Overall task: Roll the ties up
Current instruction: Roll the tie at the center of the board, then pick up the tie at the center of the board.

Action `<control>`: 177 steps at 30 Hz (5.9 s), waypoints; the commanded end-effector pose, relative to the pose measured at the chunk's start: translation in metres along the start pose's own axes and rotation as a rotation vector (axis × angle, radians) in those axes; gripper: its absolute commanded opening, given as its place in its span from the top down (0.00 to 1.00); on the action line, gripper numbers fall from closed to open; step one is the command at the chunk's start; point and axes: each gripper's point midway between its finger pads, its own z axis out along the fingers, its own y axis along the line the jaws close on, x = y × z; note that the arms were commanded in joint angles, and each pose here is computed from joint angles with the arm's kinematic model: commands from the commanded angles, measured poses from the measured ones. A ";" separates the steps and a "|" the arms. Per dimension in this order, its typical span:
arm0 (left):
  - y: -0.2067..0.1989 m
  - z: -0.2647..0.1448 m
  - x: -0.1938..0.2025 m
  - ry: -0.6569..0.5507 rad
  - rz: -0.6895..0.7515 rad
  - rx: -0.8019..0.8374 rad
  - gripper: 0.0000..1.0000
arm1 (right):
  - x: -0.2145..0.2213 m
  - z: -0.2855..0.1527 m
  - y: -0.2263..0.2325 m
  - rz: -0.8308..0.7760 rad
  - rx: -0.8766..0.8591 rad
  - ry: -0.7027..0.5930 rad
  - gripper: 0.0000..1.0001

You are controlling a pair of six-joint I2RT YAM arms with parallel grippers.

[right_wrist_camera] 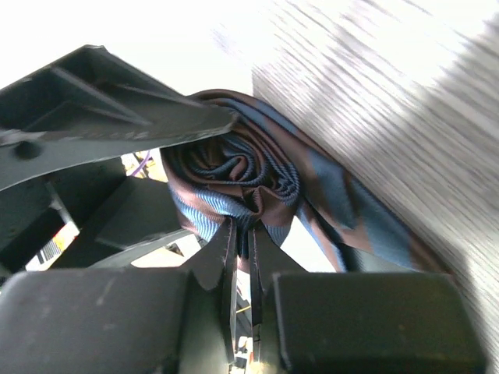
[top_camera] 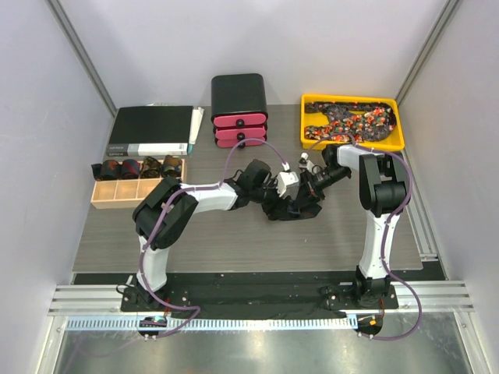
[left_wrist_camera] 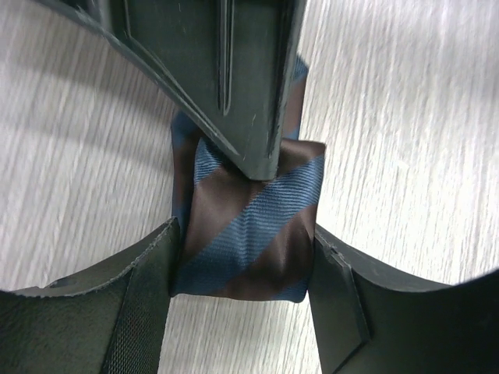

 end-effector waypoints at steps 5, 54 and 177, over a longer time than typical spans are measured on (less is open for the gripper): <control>-0.009 0.006 -0.013 -0.072 0.046 0.087 0.36 | -0.005 0.006 -0.075 -0.062 0.309 0.024 0.99; -0.004 -0.021 0.032 0.218 -0.015 -0.038 0.41 | -0.007 0.017 -0.022 -0.092 0.143 -0.002 0.99; -0.001 -0.009 0.103 0.209 0.052 -0.180 0.57 | -0.007 0.033 -0.003 0.014 0.112 -0.277 0.99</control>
